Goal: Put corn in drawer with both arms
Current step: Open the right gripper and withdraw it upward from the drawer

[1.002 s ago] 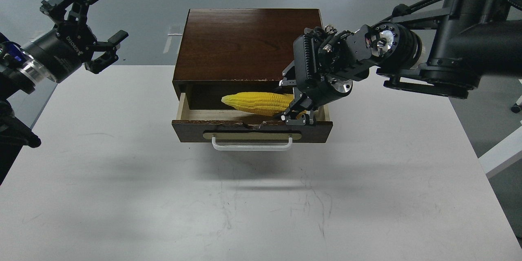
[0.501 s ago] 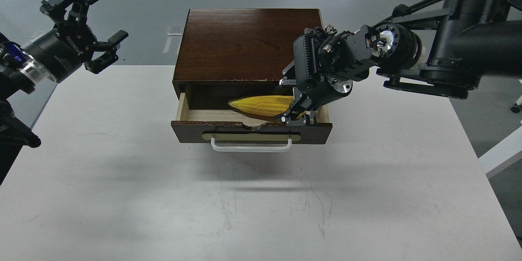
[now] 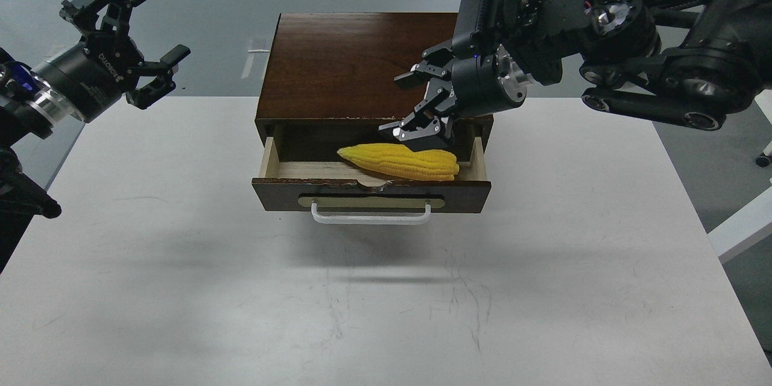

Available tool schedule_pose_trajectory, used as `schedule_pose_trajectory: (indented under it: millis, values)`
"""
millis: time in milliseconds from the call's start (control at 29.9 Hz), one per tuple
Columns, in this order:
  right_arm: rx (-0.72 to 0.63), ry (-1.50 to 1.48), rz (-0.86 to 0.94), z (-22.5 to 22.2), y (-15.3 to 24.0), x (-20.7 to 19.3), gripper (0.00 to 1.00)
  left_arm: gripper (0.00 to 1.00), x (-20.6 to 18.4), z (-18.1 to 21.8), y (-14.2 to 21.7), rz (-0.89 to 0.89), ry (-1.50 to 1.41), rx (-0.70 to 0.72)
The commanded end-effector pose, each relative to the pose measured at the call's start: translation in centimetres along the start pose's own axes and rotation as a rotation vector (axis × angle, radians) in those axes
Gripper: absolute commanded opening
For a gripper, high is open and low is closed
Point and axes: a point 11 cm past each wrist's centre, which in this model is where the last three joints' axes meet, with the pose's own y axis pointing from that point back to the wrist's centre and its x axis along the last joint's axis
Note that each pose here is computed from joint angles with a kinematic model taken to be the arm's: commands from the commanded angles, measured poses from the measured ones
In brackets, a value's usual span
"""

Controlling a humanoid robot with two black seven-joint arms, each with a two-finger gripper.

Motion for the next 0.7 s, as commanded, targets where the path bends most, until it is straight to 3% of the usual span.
schedule_pose_trajectory:
  millis: [0, 200, 468, 668]
  values:
    - [-0.035, -0.2, 0.167, 1.4, 1.5, 1.2, 0.97, 0.98, -0.1, -0.3, -0.1, -0.002, 0.006, 0.002]
    - [-0.065, -0.625, 0.493, 4.1, 4.1, 1.1, 0.98, 0.98, -0.6, -0.6, -0.6, -0.01, 0.028, -0.006]
    - [-0.185, -1.126, 0.817, 8.3, 7.8, -7.2, 1.0, 0.98, -1.4, -0.2, -1.7, -0.02, 0.065, -0.052]
    - [-0.242, -1.487, 1.064, 9.2, 9.3, -13.6, 1.0, 0.98, -1.9, -2.4, -1.5, -0.016, 0.103, -0.026]
